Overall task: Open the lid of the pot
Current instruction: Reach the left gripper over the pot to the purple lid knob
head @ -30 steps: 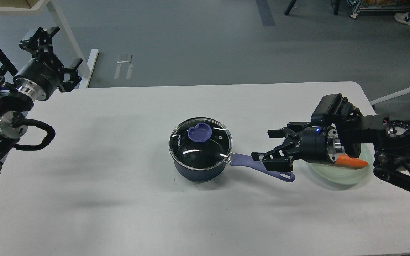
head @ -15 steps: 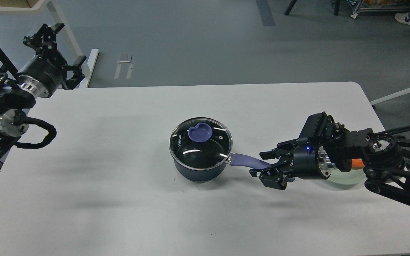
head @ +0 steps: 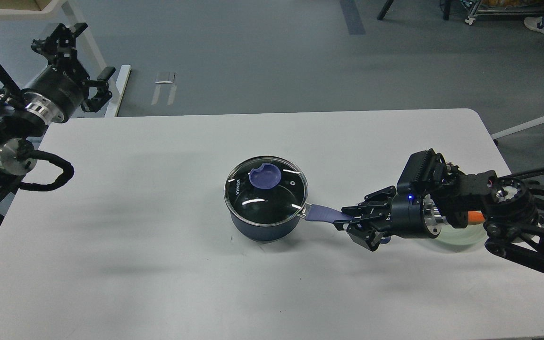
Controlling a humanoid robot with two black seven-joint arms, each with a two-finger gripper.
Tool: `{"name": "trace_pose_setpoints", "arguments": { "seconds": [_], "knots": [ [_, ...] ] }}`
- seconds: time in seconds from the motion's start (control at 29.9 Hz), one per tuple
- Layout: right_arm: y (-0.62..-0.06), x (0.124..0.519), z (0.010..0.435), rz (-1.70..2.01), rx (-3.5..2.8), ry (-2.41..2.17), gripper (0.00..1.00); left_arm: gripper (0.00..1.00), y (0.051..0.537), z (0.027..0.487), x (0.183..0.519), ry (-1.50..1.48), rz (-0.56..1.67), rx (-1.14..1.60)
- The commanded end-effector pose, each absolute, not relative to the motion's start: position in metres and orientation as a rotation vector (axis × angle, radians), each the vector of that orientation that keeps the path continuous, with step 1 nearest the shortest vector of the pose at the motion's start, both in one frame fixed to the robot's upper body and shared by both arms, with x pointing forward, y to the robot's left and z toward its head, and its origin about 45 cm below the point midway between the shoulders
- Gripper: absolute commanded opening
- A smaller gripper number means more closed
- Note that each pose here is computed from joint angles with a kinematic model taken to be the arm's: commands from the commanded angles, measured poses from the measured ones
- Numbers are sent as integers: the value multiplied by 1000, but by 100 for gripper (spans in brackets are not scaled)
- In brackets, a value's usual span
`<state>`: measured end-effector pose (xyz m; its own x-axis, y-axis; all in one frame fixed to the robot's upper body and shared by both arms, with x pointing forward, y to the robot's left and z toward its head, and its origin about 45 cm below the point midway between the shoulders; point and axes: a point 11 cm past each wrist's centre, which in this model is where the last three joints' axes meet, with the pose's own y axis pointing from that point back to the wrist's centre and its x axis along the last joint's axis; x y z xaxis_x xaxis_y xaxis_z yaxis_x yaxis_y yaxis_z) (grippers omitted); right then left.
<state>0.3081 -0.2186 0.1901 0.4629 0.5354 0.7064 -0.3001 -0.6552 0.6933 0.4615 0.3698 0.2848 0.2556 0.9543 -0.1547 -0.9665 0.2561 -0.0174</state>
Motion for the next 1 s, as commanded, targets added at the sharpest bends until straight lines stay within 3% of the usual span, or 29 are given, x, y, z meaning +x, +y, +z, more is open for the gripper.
{"name": "trace_pose_setpoints", "arguments": {
  "seconds": [0.0, 0.3, 0.54, 0.7, 0.97],
  "knots": [
    [-219, 309, 191, 1295, 1893, 196, 25, 99, 344, 299, 460, 5, 1201, -35],
    [-219, 310, 192, 1292, 1893, 191, 24, 99, 226, 315, 410, -613, 693, 295],
    [-217, 310, 193, 1298, 1894, 192, 24, 99, 176, 268, 380, -1035, 316, 549],
    [-216, 311, 194, 1304, 1894, 193, 24, 99, 154, 234, 369, -1247, 148, 618],
    [-217, 309, 192, 1295, 1896, 193, 24, 99, 160, 216, 366, -1282, 90, 672]
  ]
}}
